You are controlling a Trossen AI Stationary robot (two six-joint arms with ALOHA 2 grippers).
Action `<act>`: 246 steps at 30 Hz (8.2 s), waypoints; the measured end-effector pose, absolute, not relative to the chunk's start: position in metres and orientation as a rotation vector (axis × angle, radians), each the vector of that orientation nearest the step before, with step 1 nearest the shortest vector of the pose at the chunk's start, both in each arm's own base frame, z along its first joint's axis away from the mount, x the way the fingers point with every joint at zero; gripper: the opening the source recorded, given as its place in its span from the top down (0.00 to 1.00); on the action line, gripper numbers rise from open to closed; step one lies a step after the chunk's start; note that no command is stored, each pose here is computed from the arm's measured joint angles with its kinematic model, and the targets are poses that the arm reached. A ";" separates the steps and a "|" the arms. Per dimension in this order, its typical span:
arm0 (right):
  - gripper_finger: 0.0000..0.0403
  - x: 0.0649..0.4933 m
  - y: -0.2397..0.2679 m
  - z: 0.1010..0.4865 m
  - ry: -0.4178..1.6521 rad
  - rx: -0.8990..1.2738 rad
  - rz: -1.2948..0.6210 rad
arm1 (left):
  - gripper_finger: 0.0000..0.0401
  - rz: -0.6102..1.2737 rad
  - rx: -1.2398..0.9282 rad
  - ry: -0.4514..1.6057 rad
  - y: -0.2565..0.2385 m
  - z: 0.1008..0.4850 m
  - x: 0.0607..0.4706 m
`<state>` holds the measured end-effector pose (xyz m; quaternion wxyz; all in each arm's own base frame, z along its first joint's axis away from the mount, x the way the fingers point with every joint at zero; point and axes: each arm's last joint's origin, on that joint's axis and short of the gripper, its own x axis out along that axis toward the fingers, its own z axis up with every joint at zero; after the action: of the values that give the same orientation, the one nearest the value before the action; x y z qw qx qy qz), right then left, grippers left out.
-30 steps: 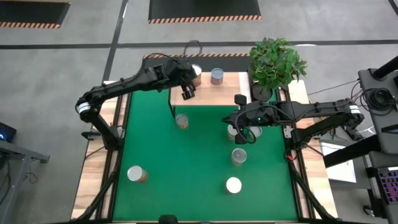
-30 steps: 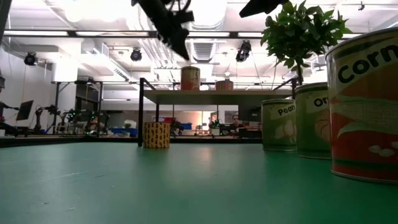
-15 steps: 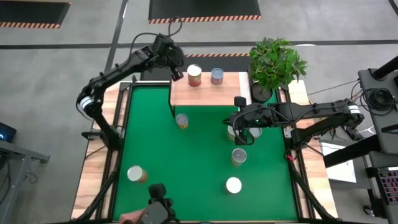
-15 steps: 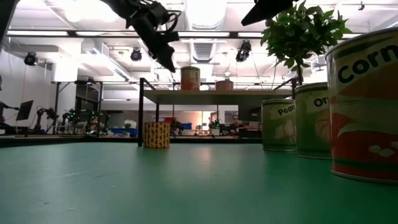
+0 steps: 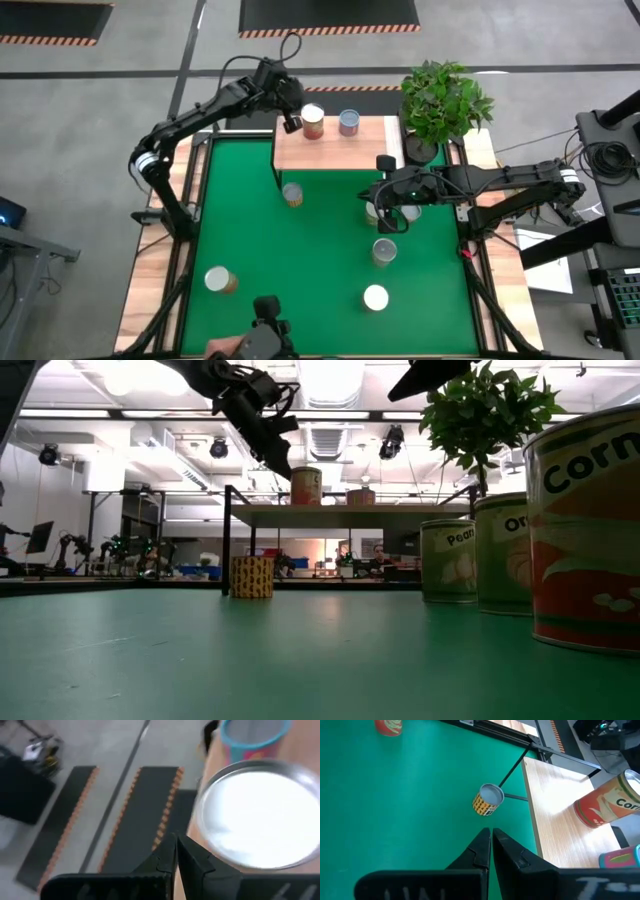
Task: Pick and place cans onto a shelf
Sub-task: Put the left big canned corn on the shelf, then put the canned green beans on the shelf
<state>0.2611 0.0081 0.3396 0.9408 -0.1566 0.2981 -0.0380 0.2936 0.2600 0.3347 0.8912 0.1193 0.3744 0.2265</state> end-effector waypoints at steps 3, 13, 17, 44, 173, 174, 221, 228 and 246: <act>0.98 0.261 0.008 0.340 0.609 -0.324 -0.076 | 1.00 0.381 0.229 0.721 0.257 0.339 0.296; 0.98 0.261 0.008 0.339 0.618 -0.325 -0.075 | 1.00 0.317 0.111 0.740 0.243 0.372 0.288; 0.98 0.260 0.008 0.338 0.632 -0.328 -0.072 | 1.00 0.009 -0.023 0.773 0.220 0.368 0.287; 0.98 0.259 0.008 0.337 0.647 -0.336 -0.068 | 1.00 0.348 0.181 0.916 0.203 0.330 0.325; 0.98 0.264 0.010 0.310 0.400 -0.546 0.007 | 0.06 1.078 -0.997 1.356 -0.181 0.244 0.163; 0.98 0.264 0.010 0.310 0.400 -0.547 0.007 | 0.06 1.081 -0.993 1.356 -0.182 0.243 0.162; 0.98 0.264 0.010 0.309 0.409 -0.548 0.008 | 0.29 1.171 -0.908 1.299 -0.181 0.227 0.160; 0.98 0.264 0.010 0.309 0.409 -0.549 0.008 | 0.29 1.184 -0.902 1.221 -0.178 0.238 0.162; 0.98 0.264 0.010 0.309 0.412 -0.548 0.001 | 0.29 1.150 -0.854 1.064 -0.164 0.272 0.181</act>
<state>0.2639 0.0096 0.3091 0.9417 -0.2688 0.2021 0.0005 0.1807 -0.1641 0.2723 0.6277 -0.3725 0.4644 0.5016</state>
